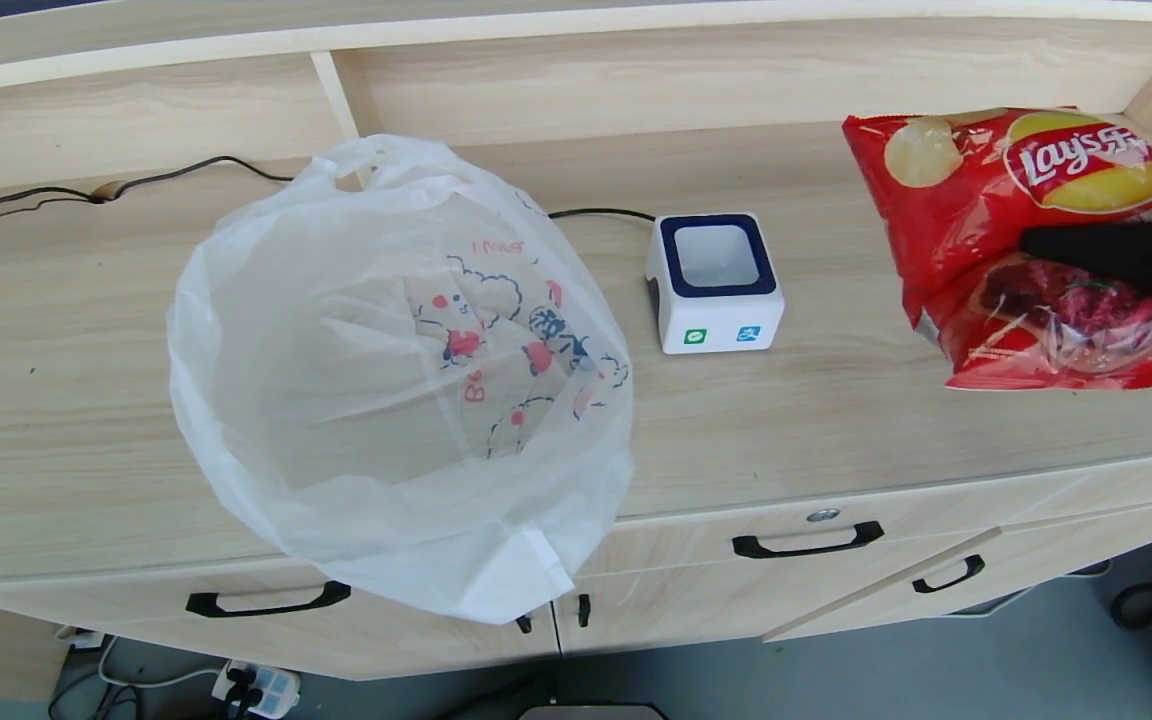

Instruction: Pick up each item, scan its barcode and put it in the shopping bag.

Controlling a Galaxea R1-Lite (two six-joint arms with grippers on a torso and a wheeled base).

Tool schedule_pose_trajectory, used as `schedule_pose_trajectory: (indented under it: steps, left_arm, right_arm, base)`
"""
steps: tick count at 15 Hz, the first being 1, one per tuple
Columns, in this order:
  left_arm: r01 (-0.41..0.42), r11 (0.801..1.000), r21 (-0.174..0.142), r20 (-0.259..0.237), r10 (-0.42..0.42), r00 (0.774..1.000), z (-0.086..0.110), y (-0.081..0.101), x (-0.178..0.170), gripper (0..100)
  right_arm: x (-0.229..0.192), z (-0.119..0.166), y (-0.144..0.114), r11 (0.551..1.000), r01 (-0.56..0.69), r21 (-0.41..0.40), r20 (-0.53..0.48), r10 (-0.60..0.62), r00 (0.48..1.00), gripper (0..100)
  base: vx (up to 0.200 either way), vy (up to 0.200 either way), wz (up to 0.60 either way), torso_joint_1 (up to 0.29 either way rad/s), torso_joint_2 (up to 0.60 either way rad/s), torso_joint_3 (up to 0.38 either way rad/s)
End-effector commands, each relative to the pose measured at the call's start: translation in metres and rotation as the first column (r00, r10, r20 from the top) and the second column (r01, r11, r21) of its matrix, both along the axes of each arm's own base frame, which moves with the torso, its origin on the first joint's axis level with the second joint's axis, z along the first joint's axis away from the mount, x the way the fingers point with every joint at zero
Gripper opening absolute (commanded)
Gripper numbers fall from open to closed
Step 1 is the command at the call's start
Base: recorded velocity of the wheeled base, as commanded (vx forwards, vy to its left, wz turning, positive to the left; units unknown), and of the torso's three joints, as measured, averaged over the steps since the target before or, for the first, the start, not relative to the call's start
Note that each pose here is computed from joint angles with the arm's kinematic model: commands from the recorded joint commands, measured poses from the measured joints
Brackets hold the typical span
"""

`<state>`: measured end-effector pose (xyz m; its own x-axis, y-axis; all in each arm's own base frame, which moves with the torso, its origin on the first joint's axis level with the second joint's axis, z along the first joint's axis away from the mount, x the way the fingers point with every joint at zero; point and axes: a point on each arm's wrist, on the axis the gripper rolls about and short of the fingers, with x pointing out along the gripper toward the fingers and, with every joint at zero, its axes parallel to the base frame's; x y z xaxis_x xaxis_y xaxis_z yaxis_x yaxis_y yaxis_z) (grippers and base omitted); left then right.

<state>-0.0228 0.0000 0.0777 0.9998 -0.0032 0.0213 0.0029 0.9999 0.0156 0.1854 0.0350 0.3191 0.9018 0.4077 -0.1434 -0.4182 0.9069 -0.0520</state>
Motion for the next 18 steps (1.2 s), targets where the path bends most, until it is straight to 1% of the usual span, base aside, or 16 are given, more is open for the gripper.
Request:
schedule_pose_trajectory:
  steps: [1, 2, 3, 4, 5, 6, 8, 9, 10, 11, 12, 13, 14, 16, 17, 18]
  left_arm:
    - [0.000, 1.000, 0.000, -0.001, 0.000, 1.000, 0.000, 0.000, 0.000, 100]
    - [0.000, 1.000, 0.000, -0.001, 0.000, 1.000, 0.000, 0.000, 0.000, 100]
    - [0.000, 1.000, 0.000, -0.001, 0.000, 1.000, 0.000, 0.000, 0.000, 100]
    - [0.000, 1.000, 0.001, -0.001, 0.000, 1.000, 0.000, 0.000, 0.000, 100]
    - [0.000, 1.000, 0.003, -0.001, 0.000, 1.000, 0.000, 0.000, 0.000, 100]
    - [0.000, 1.000, 0.003, -0.001, 0.000, 1.000, 0.000, 0.000, 0.000, 100]
    - [0.000, 1.000, 0.003, -0.001, 0.000, 1.000, 0.000, 0.000, 0.000, 100]
    - [0.000, 1.000, 0.003, -0.001, 0.000, 1.000, 0.000, 0.000, 0.000, 100]
    - [0.000, 1.000, 0.004, -0.001, 0.000, 1.000, 0.000, 0.000, 0.000, 100]
    - [0.000, 1.000, 0.004, -0.001, 0.000, 1.000, 0.000, 0.000, 0.000, 100]
    - [0.000, 1.000, 0.003, 0.000, 0.000, 1.000, 0.000, 0.000, 0.000, 100]
    - [0.000, 1.000, 0.003, 0.000, 0.000, 1.000, 0.000, 0.000, 0.000, 100]
    - [0.000, 1.000, 0.003, 0.000, 0.000, 1.000, 0.000, 0.000, 0.000, 100]
    - [0.000, 1.000, 0.003, 0.000, 0.000, 1.000, 0.000, 0.000, 0.000, 100]
    - [0.000, 1.000, 0.003, 0.000, 0.000, 1.000, 0.000, 0.000, 0.000, 100]
    - [0.000, 1.000, 0.003, 0.000, 0.000, 1.000, 0.000, 0.000, 0.000, 100]
  right_arm:
    - [-0.072, -0.012, 0.006, 0.974, -0.130, 0.184, 0.052, 0.123, 0.991, 0]
    - [-0.091, -0.026, 0.009, 0.922, -0.189, 0.338, 0.013, 0.196, 0.980, 0]
    - [-0.096, -0.037, 0.011, 0.890, -0.203, 0.408, -0.033, 0.237, 0.971, 0]
    - [-0.097, -0.049, 0.013, 0.870, -0.202, 0.450, -0.070, 0.261, 0.963, 0]
    - [-0.096, -0.057, 0.015, 0.843, -0.203, 0.498, -0.079, 0.278, 0.957, 0]
    - [-0.095, -0.061, 0.020, 0.800, -0.221, 0.557, -0.086, 0.321, 0.943, 0]
    - [-0.091, -0.065, 0.032, 0.700, -0.241, 0.672, -0.111, 0.417, 0.902, 0]
    - [-0.087, -0.064, 0.039, 0.663, -0.242, 0.708, -0.114, 0.446, 0.888, 0]
    - [-0.080, -0.060, 0.047, 0.586, -0.225, 0.779, -0.118, 0.489, 0.864, 0]
    - [-0.071, -0.058, 0.054, 0.530, -0.194, 0.826, -0.127, 0.509, 0.851, 0]
    - [-0.065, -0.057, 0.058, 0.507, -0.173, 0.844, -0.138, 0.518, 0.844, 0]
    - [-0.062, -0.057, 0.061, 0.499, -0.161, 0.852, -0.147, 0.521, 0.841, 0]
    - [-0.058, -0.054, 0.064, 0.478, -0.162, 0.863, -0.135, 0.528, 0.838, 0]
    - [-0.063, -0.049, 0.069, 0.427, -0.230, 0.875, -0.063, 0.570, 0.819, 0]
    - [-0.066, -0.048, 0.070, 0.408, -0.253, 0.877, -0.039, 0.585, 0.810, 0]
    - [-0.066, -0.047, 0.070, 0.405, -0.259, 0.877, -0.032, 0.586, 0.810, 0]
  base:
    - [0.000, 0.000, 0.00, 0.000, 0.00, 0.000]
    - [0.000, 0.000, 0.00, 0.000, 0.00, 0.000]
    - [0.000, 0.000, 0.00, 0.000, 0.00, 0.000]
    - [0.000, 0.000, 0.00, 0.000, 0.00, 0.000]
    - [0.000, 0.000, 0.00, 0.000, 0.00, 0.000]
    - [0.000, 0.000, 0.00, 0.000, 0.00, 0.000]
    - [0.000, 0.000, 0.00, 0.000, 0.00, 0.000]
    - [0.000, 0.000, 0.00, 0.000, 0.00, 0.000]
    - [0.000, 0.000, 0.00, 0.000, 0.00, 0.000]
    - [0.000, 0.000, 0.00, 0.000, 0.00, 0.000]
    - [0.000, 0.000, 0.00, 0.000, 0.00, 0.000]
    - [0.000, 0.000, 0.00, 0.000, 0.00, 0.000]
    - [0.000, 0.000, 0.00, 0.000, 0.00, 0.000]
    - [0.000, 0.000, 0.00, 0.000, 0.00, 0.000]
    - [0.000, 0.000, 0.00, 0.000, 0.00, 0.000]
    - [0.000, 0.000, 0.00, 0.000, 0.00, 0.000]
